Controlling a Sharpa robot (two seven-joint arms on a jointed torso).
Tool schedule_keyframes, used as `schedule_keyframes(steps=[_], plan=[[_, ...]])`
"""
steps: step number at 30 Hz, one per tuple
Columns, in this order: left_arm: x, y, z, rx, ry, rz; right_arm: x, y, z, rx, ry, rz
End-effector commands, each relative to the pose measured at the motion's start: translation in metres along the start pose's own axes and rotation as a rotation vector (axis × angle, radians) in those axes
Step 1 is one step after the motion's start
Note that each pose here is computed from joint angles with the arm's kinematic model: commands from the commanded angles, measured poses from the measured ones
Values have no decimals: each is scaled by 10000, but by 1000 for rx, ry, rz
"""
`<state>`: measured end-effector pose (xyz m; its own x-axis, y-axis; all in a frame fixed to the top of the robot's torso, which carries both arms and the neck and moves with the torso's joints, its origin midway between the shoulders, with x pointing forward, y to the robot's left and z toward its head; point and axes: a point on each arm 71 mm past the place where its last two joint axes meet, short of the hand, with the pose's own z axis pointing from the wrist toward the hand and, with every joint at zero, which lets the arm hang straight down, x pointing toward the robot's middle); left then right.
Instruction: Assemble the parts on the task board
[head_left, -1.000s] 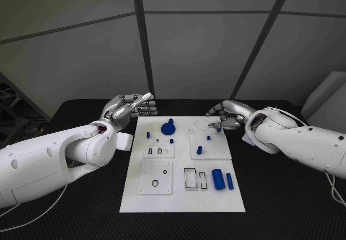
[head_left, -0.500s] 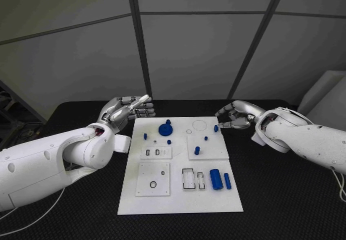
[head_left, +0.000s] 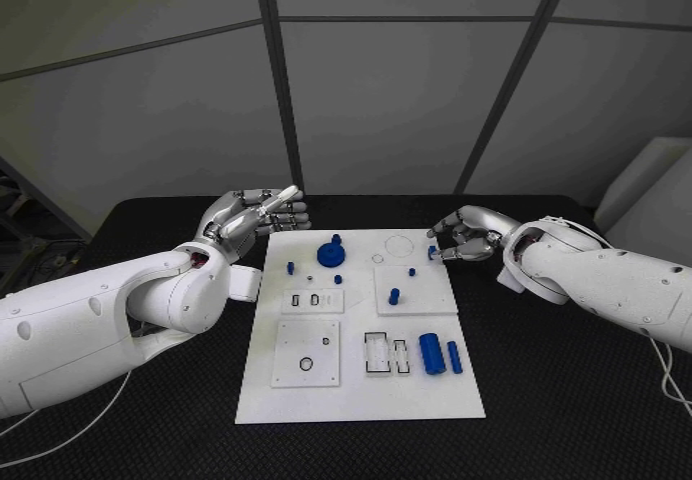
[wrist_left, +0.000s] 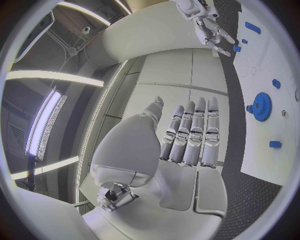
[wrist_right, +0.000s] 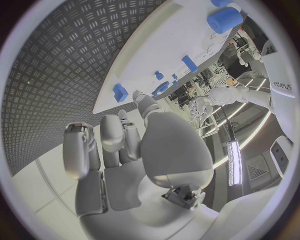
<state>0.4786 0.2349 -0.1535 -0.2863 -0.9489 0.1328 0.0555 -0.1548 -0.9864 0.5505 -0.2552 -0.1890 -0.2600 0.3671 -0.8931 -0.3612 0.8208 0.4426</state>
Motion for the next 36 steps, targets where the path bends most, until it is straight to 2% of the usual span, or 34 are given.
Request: schedule_keyframes(steps=[1,10,36], plan=[[13,-13,5,12,14,-3,48,-25,1,14,38,-16],[7,-14,3,12,12,-2,115,-81,-3,33,46,-20],[-3,-14,1,10,9,-1,120,-81,51,52,5,-14]])
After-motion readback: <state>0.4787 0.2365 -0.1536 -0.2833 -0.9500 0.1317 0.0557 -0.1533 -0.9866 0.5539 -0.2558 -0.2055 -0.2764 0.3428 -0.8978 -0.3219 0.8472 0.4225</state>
